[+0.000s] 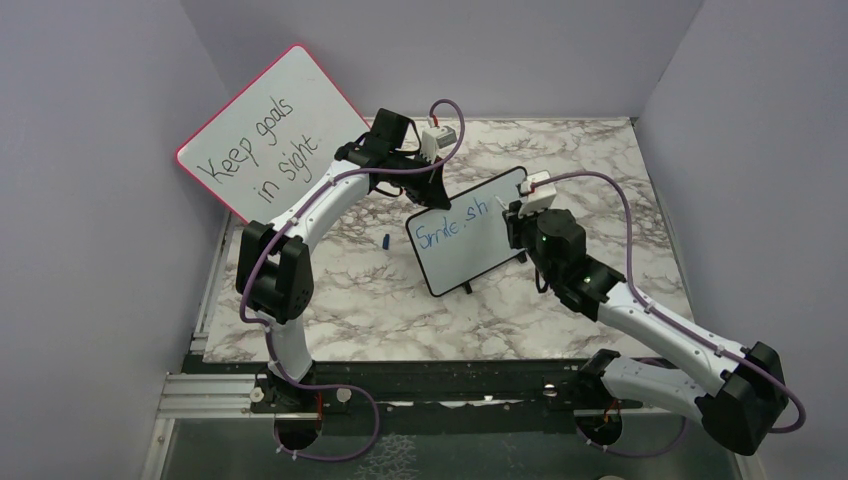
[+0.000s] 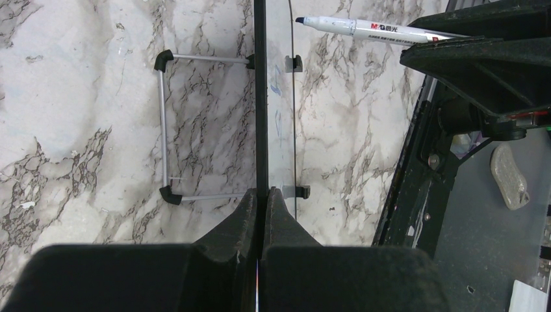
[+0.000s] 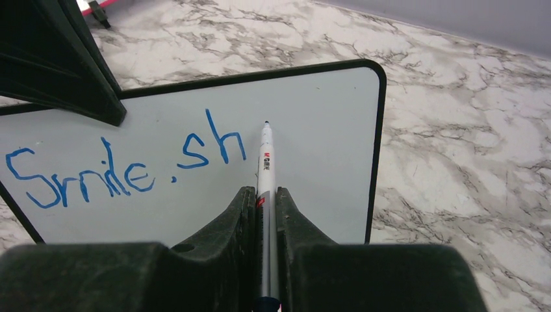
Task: Write a sentence on the whiteboard
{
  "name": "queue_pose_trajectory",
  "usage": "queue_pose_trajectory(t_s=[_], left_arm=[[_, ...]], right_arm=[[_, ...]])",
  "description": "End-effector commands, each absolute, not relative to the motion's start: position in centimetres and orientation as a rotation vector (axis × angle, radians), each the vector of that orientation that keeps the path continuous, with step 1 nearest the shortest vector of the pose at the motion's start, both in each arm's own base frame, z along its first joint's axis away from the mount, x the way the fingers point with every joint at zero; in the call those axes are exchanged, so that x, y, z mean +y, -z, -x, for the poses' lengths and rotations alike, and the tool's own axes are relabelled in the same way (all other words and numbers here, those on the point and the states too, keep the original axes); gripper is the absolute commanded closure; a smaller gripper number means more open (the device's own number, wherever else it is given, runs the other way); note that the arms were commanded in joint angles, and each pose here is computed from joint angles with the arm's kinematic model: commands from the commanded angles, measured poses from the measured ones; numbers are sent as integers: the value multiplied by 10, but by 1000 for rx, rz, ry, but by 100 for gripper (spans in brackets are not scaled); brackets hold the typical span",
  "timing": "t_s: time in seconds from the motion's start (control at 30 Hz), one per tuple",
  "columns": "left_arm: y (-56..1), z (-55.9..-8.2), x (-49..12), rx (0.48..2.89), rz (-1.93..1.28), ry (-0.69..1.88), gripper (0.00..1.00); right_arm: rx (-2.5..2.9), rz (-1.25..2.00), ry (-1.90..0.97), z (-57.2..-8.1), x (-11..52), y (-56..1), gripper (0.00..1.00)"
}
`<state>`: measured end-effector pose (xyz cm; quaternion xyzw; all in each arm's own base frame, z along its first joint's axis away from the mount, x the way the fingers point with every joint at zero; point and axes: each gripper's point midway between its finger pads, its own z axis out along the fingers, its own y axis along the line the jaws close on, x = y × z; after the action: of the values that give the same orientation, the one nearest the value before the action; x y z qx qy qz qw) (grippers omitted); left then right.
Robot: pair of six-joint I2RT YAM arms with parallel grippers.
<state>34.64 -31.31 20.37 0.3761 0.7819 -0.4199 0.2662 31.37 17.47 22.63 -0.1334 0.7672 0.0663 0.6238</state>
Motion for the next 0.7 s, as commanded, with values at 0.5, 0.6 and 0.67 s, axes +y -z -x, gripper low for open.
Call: queue_pose_trajectory(t_s=[0.5, 0.6, 0.67], left_arm=[[-181, -337, -317, 2173, -1065, 1130, 100], [-181, -336, -317, 2174, -1065, 1131, 100], [-181, -336, -317, 2172, -1068, 1129, 100]], right_arm=[[1736, 313, -233, -324, 191, -227, 99], [1743, 313, -231, -325, 191, -224, 99], [1745, 314, -231, -325, 191, -223, 99]])
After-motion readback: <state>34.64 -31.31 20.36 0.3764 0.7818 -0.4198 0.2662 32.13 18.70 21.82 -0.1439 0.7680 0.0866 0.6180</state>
